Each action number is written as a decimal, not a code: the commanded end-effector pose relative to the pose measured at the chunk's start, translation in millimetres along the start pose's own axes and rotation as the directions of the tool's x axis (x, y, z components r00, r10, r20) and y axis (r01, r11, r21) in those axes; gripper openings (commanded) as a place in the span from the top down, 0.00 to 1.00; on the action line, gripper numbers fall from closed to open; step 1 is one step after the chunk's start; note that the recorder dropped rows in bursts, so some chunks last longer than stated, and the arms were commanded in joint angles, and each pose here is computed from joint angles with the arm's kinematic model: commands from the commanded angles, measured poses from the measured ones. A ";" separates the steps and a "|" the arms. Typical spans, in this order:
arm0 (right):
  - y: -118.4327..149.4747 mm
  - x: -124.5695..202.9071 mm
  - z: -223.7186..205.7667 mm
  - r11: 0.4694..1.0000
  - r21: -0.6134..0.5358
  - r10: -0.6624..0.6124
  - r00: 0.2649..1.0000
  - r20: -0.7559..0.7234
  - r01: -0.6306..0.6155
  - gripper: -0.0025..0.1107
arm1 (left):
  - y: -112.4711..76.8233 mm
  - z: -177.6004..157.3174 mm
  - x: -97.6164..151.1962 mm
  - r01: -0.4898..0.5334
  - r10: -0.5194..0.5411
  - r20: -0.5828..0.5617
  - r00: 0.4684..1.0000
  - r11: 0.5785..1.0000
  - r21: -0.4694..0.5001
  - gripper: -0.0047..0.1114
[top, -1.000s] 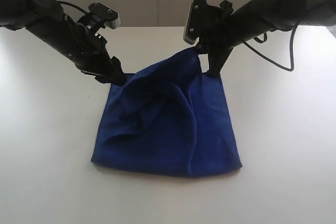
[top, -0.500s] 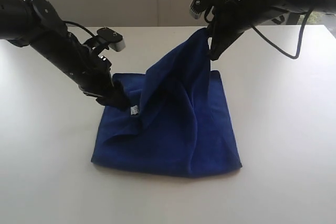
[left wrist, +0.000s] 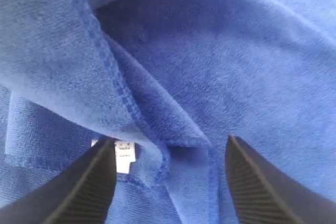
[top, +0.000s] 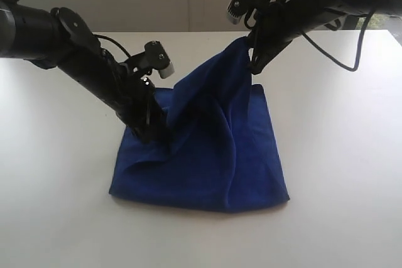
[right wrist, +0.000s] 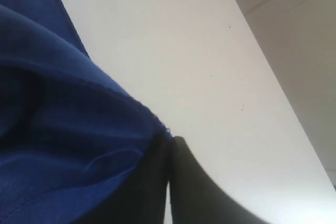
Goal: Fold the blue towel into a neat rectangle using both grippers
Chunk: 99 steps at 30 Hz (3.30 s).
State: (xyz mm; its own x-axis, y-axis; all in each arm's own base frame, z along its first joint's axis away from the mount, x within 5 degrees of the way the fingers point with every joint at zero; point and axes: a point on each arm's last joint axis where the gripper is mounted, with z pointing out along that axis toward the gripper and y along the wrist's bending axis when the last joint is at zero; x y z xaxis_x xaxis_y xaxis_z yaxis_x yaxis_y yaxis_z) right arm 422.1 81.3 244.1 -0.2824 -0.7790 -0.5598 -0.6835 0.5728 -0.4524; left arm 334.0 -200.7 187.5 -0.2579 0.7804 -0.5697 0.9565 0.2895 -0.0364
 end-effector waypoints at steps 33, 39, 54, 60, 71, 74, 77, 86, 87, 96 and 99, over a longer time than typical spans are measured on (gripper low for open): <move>0.2 0.3 -4.0 1.000 -0.012 0.015 1.000 -0.003 -0.015 0.98 | 13.7 27.5 13.8 -0.041 0.038 -0.041 0.998 0.996 -0.083 0.96; -3.9 -7.1 -20.4 0.998 0.009 0.062 0.998 0.022 -0.062 0.98 | 9.7 -6.3 -1.1 -0.059 0.056 -0.023 0.998 0.986 -0.154 0.96; 12.9 -21.2 -133.9 0.981 -0.164 0.092 0.992 -0.089 -0.106 0.98 | -41.2 -130.1 -11.1 -0.065 0.024 -0.175 0.984 0.970 -0.233 0.96; 35.9 -20.8 -209.8 0.957 -0.271 0.069 0.988 -0.138 -0.104 0.98 | -93.4 -190.3 -8.6 -0.069 0.045 -0.157 0.987 0.987 -0.147 0.96; 71.6 -17.1 -334.5 0.983 -0.090 0.169 0.980 0.109 -0.160 0.98 | -170.6 -253.4 -3.1 -0.168 0.148 -0.106 0.983 0.962 -0.218 0.96; 84.4 -6.3 -329.6 0.978 -0.125 0.182 0.979 0.091 -0.170 0.98 | -173.0 -260.6 1.2 -0.182 0.157 -0.118 0.981 0.951 -0.251 0.96; 89.5 0.5 -317.6 0.975 -0.156 0.167 0.984 0.056 -0.157 0.98 | -170.9 -266.3 -0.3 -0.190 0.160 -0.124 0.979 0.939 -0.288 0.96; 94.2 -2.4 -315.5 0.966 -0.209 0.178 0.980 0.091 -0.156 0.98 | -177.3 -298.4 -8.4 -0.142 0.115 -0.099 0.988 0.929 -0.342 0.96; 94.2 -2.4 -315.5 0.966 -0.209 0.178 0.980 0.091 -0.156 0.98 | -177.5 -299.5 -8.9 -0.140 0.114 -0.095 0.989 0.928 -0.345 0.96; 93.8 -1.8 -315.4 0.967 -0.203 0.172 0.981 0.086 -0.152 0.98 | -196.5 -307.8 -16.5 -0.086 0.102 0.057 0.993 0.967 -0.241 0.96; 93.8 -1.8 -315.4 0.967 -0.203 0.172 0.981 0.086 -0.152 0.98 | -195.8 -307.4 -16.0 -0.046 0.063 0.061 0.996 0.969 -0.244 0.96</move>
State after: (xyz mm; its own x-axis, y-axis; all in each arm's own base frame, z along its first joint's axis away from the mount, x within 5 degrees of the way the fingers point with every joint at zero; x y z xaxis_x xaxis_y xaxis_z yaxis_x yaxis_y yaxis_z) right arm 147.9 56.7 421.2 -0.3464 -0.6404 -0.6855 -0.7571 0.6223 -0.1987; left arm 117.6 -103.2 458.6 -0.1361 0.7453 -0.6527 0.8874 0.3846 0.2541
